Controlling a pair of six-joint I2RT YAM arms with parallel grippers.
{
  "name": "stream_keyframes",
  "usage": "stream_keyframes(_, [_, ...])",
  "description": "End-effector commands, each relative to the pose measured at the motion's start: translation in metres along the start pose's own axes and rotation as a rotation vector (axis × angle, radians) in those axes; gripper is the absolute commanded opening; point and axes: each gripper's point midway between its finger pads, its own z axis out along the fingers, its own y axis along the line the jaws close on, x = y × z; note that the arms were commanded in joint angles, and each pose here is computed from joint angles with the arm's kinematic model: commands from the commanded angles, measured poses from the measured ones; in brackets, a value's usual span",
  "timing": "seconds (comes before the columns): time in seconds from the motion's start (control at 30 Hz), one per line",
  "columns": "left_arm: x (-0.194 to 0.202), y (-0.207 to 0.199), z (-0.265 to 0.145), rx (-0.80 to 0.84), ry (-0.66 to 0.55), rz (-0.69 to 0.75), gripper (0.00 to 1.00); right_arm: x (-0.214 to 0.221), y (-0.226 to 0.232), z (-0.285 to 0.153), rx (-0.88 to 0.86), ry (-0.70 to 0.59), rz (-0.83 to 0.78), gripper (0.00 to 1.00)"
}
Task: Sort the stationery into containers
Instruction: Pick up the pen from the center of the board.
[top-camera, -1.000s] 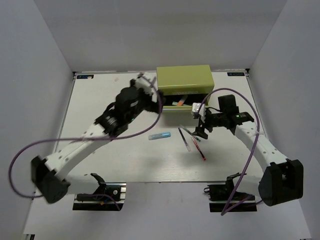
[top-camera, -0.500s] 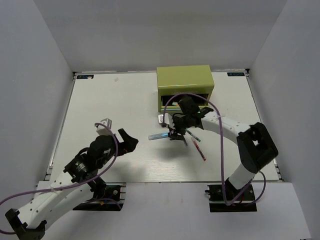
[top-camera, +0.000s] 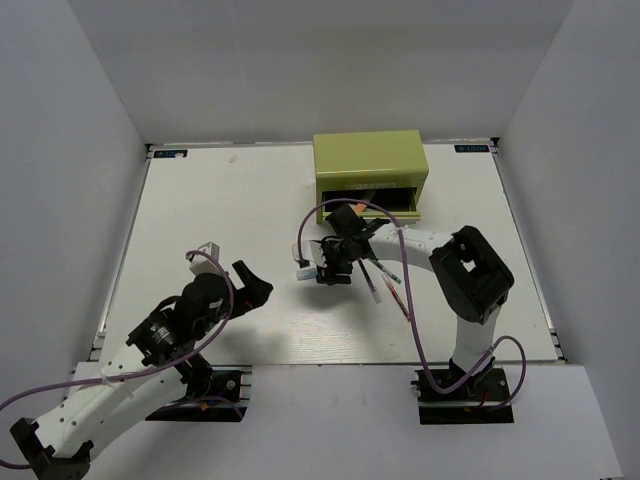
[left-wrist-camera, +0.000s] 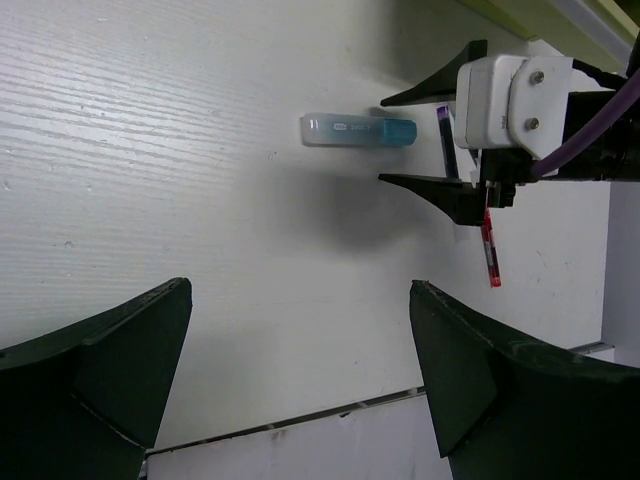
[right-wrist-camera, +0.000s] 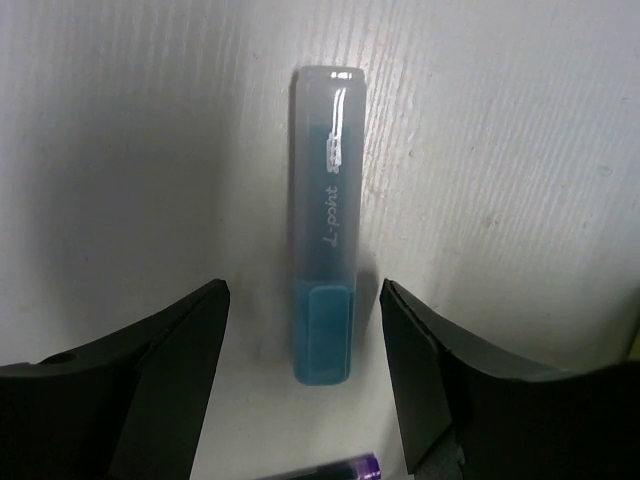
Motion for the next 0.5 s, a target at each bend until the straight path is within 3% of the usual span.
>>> stream_keyframes(0.0, [-0.006,-0.003,-0.001,-0.008,-0.013,0.004,0.99,-0.010,-0.024,0.001,0.062,-0.002,-0.040,0.68])
stream_keyframes(0.17, [-0.007,-0.005,0.004,-0.019,-0.005,0.028,0.99,0.002,-0.010,0.006,0.007,0.037,-0.050,0.60])
stream_keyframes(0.33, [-0.004,-0.008,0.007,-0.008,0.012,0.048,0.99,0.017,0.020,0.005,-0.101,0.078,-0.044,0.34])
stream_keyframes(0.47, [-0.004,-0.013,0.011,0.022,0.001,0.048,0.99,0.018,0.044,-0.001,-0.160,0.066,-0.032,0.22])
